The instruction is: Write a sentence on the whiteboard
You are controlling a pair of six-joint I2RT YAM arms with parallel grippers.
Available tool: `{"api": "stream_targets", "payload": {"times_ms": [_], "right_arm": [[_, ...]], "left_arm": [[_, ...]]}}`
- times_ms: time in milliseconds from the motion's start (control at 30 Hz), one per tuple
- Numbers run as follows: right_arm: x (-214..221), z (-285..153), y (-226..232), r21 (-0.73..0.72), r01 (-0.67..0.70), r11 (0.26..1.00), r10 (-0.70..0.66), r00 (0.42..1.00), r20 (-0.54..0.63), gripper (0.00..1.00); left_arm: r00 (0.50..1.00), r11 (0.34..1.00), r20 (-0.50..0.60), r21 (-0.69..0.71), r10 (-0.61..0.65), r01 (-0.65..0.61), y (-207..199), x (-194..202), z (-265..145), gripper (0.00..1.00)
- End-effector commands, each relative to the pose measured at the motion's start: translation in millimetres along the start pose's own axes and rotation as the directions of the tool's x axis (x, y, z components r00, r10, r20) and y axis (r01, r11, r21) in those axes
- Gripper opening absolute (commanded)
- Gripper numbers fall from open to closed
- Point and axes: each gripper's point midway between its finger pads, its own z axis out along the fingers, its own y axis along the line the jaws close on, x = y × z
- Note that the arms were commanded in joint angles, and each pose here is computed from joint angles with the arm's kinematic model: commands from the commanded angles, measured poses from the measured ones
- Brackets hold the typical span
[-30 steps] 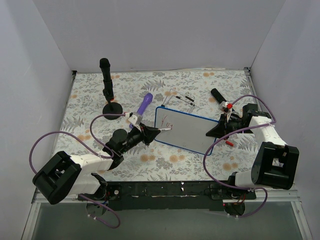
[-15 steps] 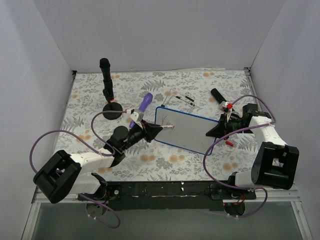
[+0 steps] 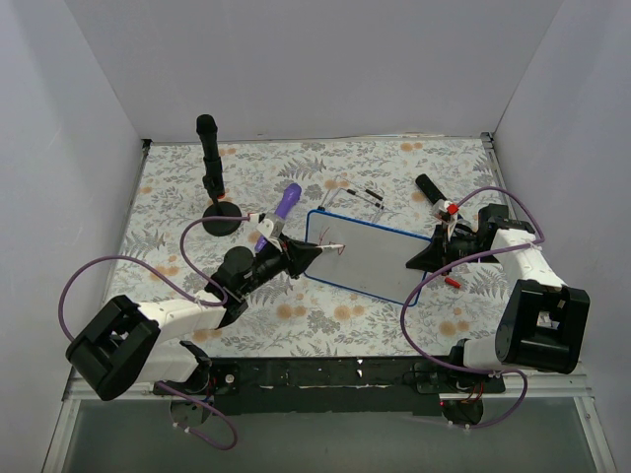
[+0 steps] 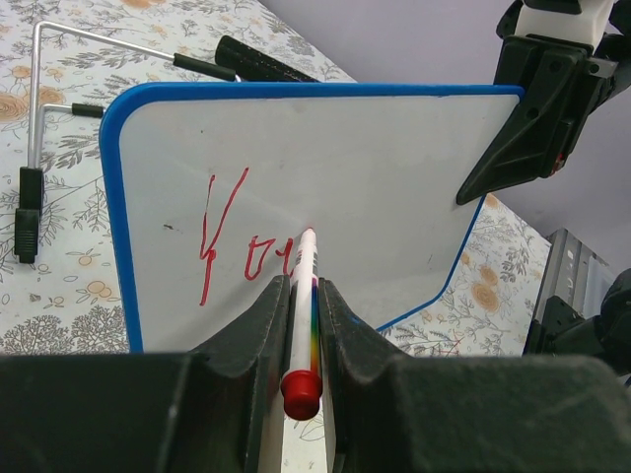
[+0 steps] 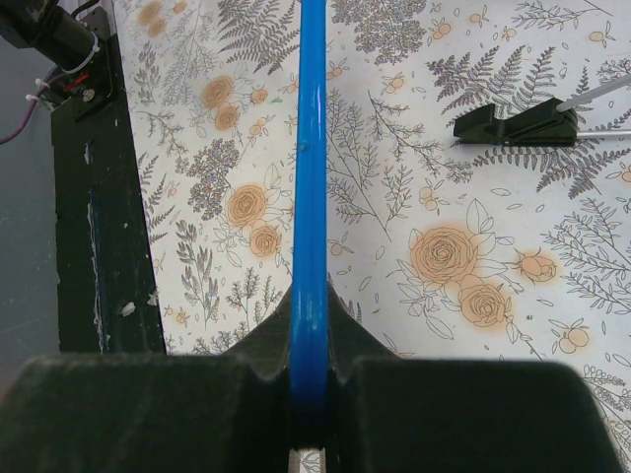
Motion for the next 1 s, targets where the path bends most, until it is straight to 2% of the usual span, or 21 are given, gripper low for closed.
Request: {"api": "stream_targets", "payload": {"times_ms": [0, 267, 567, 800, 967], "right_arm": [[2, 0, 5, -0.006, 0.018, 1.000, -0.018, 1.000, -0.009, 0.01], [1, 0, 4, -0.004, 0.021, 1.000, -0.021, 1.000, -0.008, 0.01], [2, 0, 5, -0.004, 0.018, 1.000, -0.018, 1.000, -0.010, 0.01], [2, 0, 5, -0.003, 0.021, 1.000, -0.021, 1.000, -0.011, 0.01], [3, 0, 5, -0.004, 0.020, 1.000, -0.020, 1.000, -0.013, 0.01]], "left_arm": [[0.999, 0.999, -0.042, -0.040, 0.007, -0.009, 11, 16, -4, 0.00], [0.997, 0.999, -0.082, -0.048, -0.010, 0.006, 16, 33, -7, 0.00], [0.998, 1.000, -0.067, -0.006, -0.021, 0.021, 7, 27, -1, 0.00], [0.999, 0.998, -0.010, 0.057, -0.035, 0.036, -11, 0, 3, 0.00], [0.997, 0.992, 0.065, 0.122, -0.029, 0.021, -36, -38, -10, 0.00]]}}
